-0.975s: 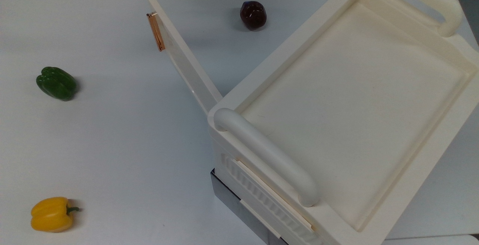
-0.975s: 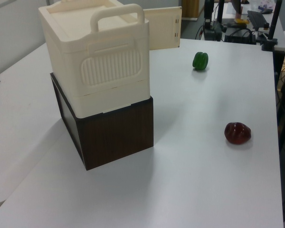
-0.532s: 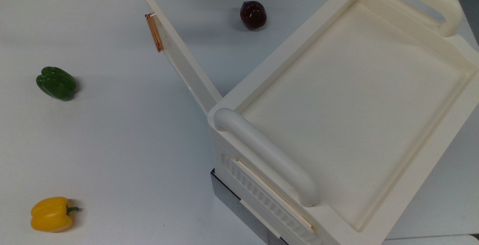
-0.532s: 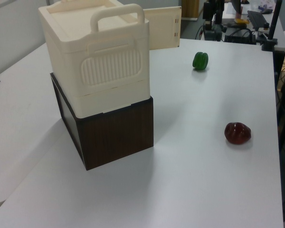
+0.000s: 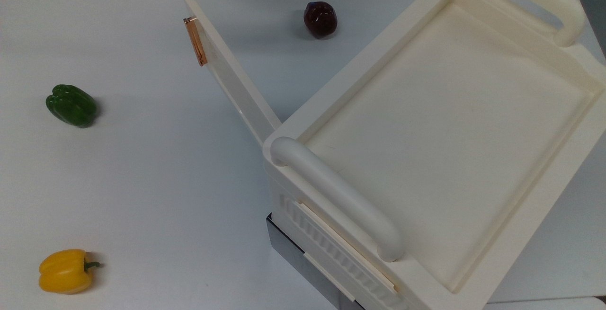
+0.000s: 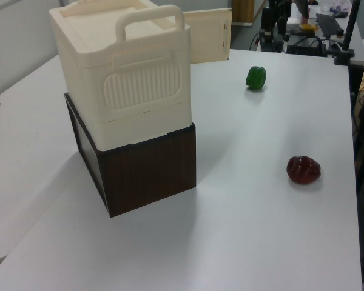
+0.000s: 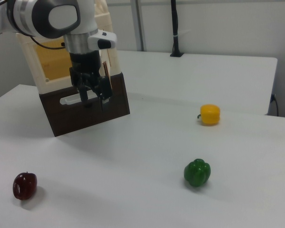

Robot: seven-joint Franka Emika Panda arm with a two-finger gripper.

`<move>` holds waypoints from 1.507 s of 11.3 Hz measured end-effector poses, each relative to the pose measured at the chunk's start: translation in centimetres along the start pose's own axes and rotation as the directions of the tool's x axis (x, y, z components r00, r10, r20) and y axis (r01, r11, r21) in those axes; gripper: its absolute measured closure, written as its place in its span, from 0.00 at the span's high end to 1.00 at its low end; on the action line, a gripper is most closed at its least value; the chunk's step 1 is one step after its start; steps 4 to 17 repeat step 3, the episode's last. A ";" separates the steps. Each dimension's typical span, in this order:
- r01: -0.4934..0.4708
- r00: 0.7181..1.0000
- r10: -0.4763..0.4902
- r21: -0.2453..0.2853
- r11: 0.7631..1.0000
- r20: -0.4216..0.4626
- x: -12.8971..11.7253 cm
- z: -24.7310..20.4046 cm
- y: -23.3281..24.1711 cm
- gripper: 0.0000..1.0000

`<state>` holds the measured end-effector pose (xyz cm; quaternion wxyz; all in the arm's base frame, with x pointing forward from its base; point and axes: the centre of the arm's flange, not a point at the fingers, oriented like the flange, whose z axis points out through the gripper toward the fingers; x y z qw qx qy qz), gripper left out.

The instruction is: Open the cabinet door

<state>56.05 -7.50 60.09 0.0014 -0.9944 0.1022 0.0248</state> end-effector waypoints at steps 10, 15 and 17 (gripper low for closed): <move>-0.007 1.000 0.007 0.000 1.000 0.000 0.0 0.0 0.4 1.00; -0.007 1.000 0.007 0.000 1.000 0.000 0.0 0.0 0.4 1.00; -0.007 1.000 0.007 0.000 1.000 0.000 0.0 0.0 0.4 1.00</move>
